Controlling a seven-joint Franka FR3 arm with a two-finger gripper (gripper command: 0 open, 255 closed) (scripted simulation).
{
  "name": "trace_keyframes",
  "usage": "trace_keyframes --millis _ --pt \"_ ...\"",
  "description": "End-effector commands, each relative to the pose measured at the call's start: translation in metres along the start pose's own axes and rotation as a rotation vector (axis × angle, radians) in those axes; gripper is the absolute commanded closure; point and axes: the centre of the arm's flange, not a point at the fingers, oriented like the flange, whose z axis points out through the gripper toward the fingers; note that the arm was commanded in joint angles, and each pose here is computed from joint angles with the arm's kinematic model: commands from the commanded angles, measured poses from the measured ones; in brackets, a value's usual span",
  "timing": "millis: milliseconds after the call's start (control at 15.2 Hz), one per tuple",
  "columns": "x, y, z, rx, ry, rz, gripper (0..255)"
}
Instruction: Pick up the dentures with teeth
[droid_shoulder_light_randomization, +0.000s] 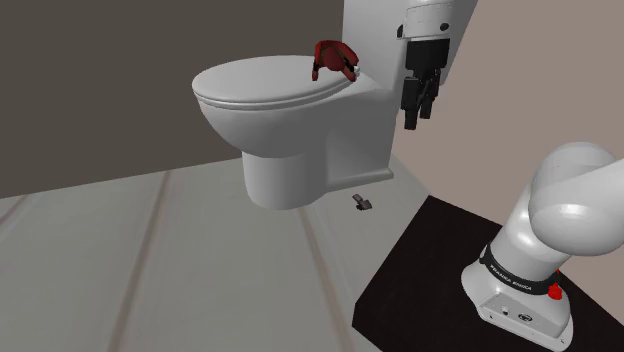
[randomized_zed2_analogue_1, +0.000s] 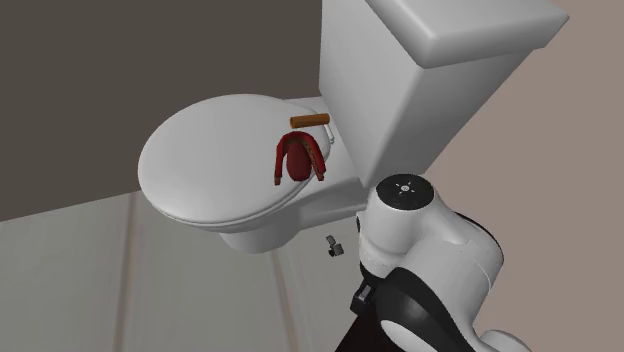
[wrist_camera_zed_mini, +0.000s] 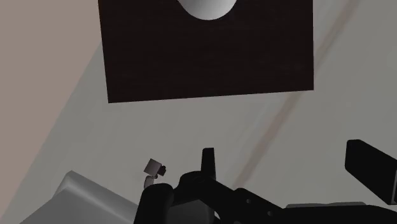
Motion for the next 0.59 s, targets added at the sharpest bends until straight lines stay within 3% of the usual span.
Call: trace_keyframes --millis 0,528 --pt "0.000 0.000 0.000 0.000 0.000 0.000 0" --pt "0.073 0.029 -0.041 -0.022 0.115 0.129 0"
